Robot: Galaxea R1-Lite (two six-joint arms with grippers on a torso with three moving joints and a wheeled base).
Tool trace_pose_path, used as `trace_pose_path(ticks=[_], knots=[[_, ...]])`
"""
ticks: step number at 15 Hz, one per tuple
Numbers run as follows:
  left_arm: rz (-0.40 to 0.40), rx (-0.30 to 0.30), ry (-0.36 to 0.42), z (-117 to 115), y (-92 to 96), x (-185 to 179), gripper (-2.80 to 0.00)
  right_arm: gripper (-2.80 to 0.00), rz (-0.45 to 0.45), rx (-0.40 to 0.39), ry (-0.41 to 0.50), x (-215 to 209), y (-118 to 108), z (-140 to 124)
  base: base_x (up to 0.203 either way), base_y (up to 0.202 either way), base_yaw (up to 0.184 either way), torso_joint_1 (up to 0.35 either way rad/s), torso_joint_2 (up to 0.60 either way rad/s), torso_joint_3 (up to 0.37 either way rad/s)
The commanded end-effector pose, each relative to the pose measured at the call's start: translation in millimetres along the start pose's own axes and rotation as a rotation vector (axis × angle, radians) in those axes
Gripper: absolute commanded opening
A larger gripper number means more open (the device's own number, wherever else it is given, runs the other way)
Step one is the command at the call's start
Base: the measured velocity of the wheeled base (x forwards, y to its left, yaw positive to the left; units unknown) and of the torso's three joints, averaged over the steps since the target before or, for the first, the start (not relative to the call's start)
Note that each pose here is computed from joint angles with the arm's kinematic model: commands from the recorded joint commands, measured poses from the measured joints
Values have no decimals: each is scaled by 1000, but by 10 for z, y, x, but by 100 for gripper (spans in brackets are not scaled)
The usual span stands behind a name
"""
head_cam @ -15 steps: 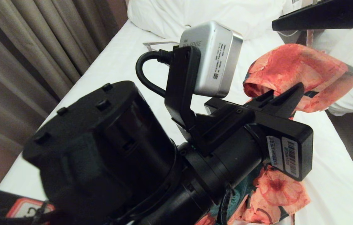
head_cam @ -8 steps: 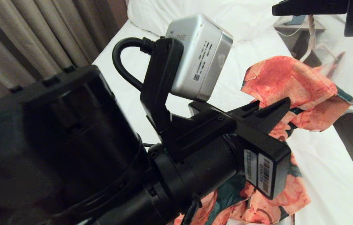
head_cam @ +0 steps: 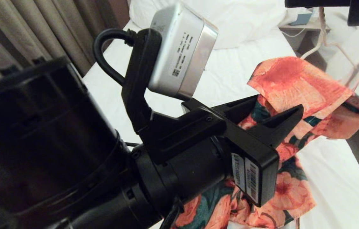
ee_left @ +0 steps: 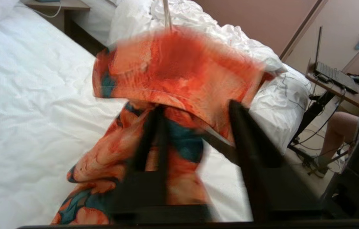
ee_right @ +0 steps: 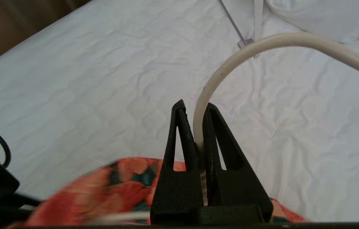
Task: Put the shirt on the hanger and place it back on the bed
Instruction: Take the clothes hanger out of the clothes
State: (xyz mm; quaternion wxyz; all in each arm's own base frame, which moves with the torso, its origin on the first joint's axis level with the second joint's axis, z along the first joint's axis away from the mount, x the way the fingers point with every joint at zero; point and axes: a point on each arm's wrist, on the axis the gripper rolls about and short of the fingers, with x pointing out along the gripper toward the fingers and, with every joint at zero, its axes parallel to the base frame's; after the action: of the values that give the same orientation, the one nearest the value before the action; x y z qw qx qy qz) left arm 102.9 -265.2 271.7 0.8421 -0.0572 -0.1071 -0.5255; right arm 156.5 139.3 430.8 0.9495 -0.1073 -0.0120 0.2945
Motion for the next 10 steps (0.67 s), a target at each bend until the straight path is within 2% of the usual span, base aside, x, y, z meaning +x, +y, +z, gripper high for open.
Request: trace_pose_path(ticks=[1, 6, 10], knots=[[-6, 0, -16, 27, 2, -19, 0, -280, -2, -2, 6, 5, -9, -5, 0, 0, 0, 0, 0, 0], [19, 9, -20, 28, 108, -16, 0, -280, -39, -1, -5, 63, -83, 16, 0, 0, 0, 0, 0, 0], [79, 23, -80, 226, 284, -98, 0, -280, -85, 1, -21, 121, -172, 24, 0, 0, 0, 0, 0, 0]])
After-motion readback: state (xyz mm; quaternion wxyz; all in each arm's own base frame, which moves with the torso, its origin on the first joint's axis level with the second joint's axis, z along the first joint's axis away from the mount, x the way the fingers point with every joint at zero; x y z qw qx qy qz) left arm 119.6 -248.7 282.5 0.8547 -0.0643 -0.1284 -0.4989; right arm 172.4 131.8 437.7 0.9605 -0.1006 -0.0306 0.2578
